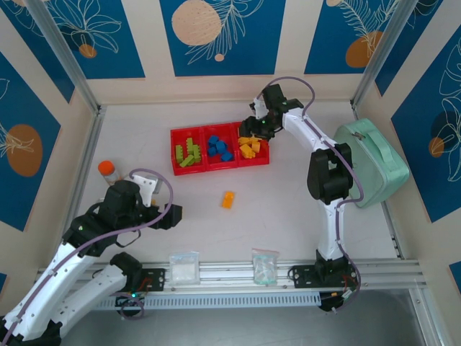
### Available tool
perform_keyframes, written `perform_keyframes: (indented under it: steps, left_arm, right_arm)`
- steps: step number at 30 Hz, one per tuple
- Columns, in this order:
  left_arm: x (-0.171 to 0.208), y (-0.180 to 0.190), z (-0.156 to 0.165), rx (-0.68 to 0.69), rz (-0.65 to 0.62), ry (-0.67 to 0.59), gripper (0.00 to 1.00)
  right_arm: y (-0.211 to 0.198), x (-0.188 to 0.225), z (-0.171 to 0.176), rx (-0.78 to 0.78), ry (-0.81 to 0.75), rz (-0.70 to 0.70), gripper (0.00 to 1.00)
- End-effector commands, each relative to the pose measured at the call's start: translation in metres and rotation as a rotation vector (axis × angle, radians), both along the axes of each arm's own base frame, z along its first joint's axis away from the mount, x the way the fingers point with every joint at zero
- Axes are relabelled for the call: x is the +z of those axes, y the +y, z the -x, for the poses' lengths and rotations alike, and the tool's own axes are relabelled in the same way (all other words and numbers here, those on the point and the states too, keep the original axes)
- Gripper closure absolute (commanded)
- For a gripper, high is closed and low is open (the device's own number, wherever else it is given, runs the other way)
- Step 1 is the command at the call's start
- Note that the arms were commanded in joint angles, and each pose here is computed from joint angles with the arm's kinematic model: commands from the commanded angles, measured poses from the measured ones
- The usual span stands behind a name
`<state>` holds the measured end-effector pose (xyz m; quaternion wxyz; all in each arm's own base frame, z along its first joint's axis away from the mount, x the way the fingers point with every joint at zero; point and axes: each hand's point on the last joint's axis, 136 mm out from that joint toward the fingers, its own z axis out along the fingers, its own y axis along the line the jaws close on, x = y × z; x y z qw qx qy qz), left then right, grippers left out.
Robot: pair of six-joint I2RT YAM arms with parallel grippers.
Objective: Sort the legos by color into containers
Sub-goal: Place the lego in the container.
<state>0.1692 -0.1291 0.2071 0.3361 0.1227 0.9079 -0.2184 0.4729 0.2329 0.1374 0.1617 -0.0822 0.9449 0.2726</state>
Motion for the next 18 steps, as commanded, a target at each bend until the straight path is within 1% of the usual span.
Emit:
perform_keyframes:
  steps: [1, 3, 5, 6, 12, 16, 18]
  left_arm:
    - [-0.001, 0.002, -0.005, 0.016, -0.007, -0.013, 0.01]
    - [-0.001, 0.002, -0.004, 0.017, -0.008, -0.011, 0.01]
    - [-0.002, 0.003, -0.005, 0.02, -0.01, -0.011, 0.01]
    - [-0.003, 0.003, -0.005, 0.022, -0.013, -0.007, 0.01]
    - [-0.011, -0.002, -0.007, 0.015, -0.026, 0.04, 0.01]
    - [-0.025, -0.012, -0.012, 0.001, -0.038, 0.124, 0.01]
    - [-0.033, -0.017, -0.015, -0.004, -0.042, 0.164, 0.01]
  right_arm:
    - [0.009, 0.016, 0.005, 0.023, -0.003, -0.035, 0.37]
    - [0.008, 0.021, 0.006, 0.02, -0.01, -0.041, 0.32]
    - [0.009, 0.027, 0.008, 0.021, -0.017, -0.05, 0.21]
    - [0.009, 0.03, 0.009, 0.02, -0.023, -0.052, 0.19]
    - [0.007, 0.051, 0.02, 0.018, -0.054, -0.092, 0.18]
    - [0.004, 0.067, 0.039, 0.026, -0.086, -0.127, 0.18]
    - [-0.002, 0.072, 0.049, 0.008, -0.09, -0.127, 0.15]
